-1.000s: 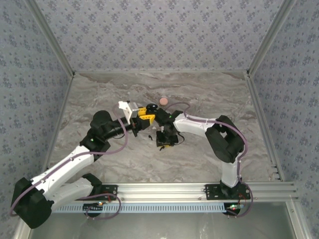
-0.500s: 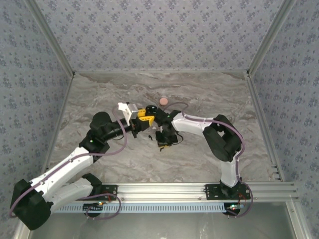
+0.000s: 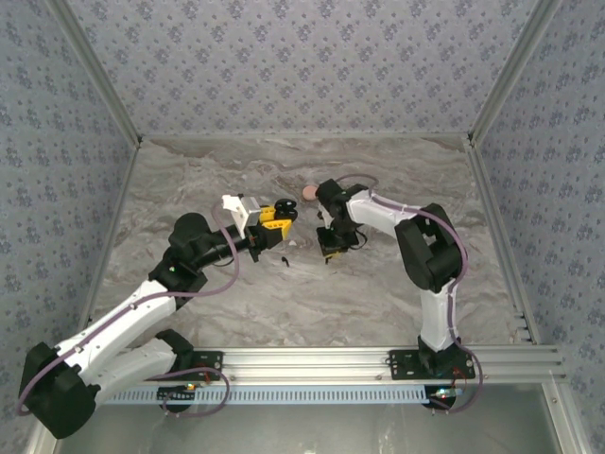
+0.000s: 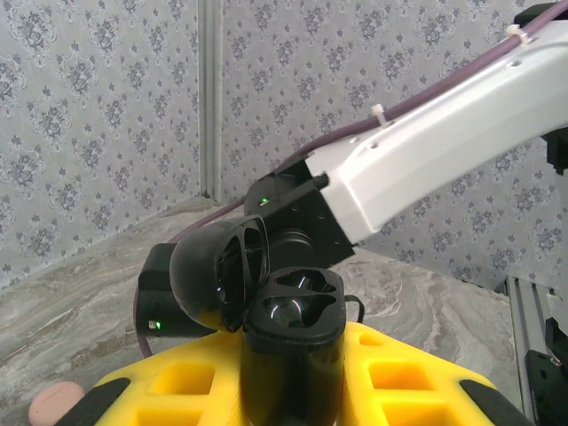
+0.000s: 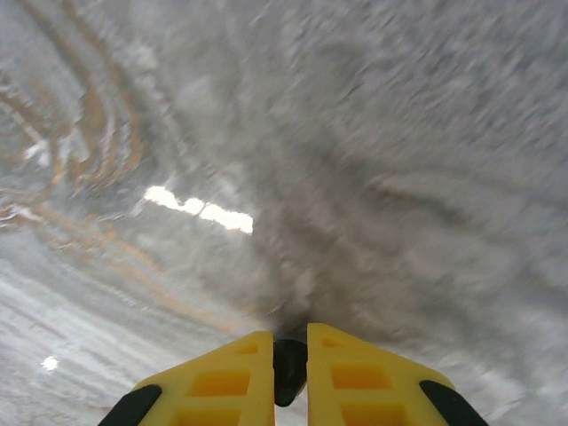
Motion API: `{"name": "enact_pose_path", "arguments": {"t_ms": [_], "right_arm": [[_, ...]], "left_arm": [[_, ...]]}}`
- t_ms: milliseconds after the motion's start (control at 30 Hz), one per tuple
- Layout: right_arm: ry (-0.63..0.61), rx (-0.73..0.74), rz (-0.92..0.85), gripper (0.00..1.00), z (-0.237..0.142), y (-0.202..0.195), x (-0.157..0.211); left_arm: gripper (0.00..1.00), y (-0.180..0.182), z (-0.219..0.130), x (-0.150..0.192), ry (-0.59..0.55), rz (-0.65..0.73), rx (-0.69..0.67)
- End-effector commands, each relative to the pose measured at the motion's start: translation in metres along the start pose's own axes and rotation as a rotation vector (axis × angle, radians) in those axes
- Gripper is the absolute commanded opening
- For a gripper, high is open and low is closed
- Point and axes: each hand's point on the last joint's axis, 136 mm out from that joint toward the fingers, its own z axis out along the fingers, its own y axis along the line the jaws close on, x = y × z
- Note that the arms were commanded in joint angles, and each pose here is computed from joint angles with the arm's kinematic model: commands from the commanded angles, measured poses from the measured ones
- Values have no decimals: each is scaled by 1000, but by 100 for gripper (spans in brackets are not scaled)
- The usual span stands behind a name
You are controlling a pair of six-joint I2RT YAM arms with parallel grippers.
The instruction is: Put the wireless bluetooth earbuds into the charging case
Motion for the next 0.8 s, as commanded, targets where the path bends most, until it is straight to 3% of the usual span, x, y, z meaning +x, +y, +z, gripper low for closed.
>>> {"name": "enact_pose_path", "arguments": {"t_ms": [0, 467, 767], "right_arm": [[85, 3, -90, 14, 7, -12, 8], [-2, -1, 12, 43, -23, -10, -8], [-64, 77, 200, 43, -36, -18, 3]], "left_arm": [[24, -2, -4, -13, -38, 31, -2], [24, -1, -2, -13, -38, 33, -6], [23, -2, -2, -13, -40, 34, -1]]}}
